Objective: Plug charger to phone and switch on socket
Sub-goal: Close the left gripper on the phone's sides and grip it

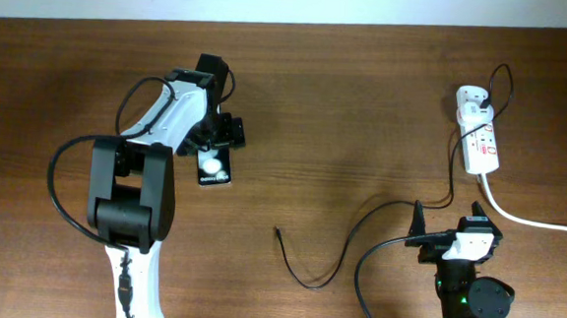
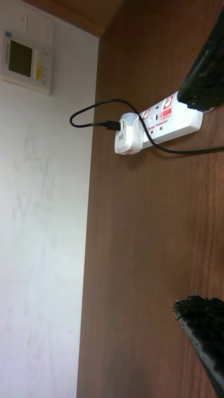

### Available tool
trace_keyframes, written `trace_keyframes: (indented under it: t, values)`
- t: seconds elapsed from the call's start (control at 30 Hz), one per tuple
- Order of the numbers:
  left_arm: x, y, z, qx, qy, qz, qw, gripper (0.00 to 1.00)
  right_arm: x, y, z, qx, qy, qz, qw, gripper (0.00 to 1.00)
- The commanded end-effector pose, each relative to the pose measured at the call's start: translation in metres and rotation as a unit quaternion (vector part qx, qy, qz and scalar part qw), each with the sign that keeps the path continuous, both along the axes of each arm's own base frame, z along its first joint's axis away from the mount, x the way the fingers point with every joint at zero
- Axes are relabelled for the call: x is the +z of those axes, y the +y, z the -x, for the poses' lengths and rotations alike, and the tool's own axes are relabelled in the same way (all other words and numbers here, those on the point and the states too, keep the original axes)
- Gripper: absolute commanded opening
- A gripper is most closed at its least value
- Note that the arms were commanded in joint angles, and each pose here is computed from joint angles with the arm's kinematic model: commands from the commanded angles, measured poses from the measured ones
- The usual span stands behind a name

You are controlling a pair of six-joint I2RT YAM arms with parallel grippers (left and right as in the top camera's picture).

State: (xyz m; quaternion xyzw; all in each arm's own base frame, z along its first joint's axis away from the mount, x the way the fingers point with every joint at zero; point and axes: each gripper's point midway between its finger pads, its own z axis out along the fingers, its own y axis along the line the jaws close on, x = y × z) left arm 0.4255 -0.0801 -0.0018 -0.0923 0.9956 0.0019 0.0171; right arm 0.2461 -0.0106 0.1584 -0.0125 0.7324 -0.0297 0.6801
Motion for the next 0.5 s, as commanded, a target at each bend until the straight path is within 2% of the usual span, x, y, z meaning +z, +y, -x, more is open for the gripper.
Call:
trace_keyframes:
  t: [0.0,0.3,0.47]
  values:
    - [-0.0307,0.0082,0.0188,0.015,0.042,-0.017,0.999,0.99,-0.0012,0.0049,0.0002,0.013,-0.001,0.003,1.000,0.99]
    - [-0.0307,0.0081,0.0190,0.012,0.042,-0.017,0.999,0.99,-0.0015,0.0049,0.0001,0.013,0.000,0.003,1.000,0.99]
    - [-0.0308,0.0082,0.0191,0.012,0.042,-0.017,0.999,0.86,-0.0015,0.0049,0.0001,0.013,0.000,0.003,1.000,0.99]
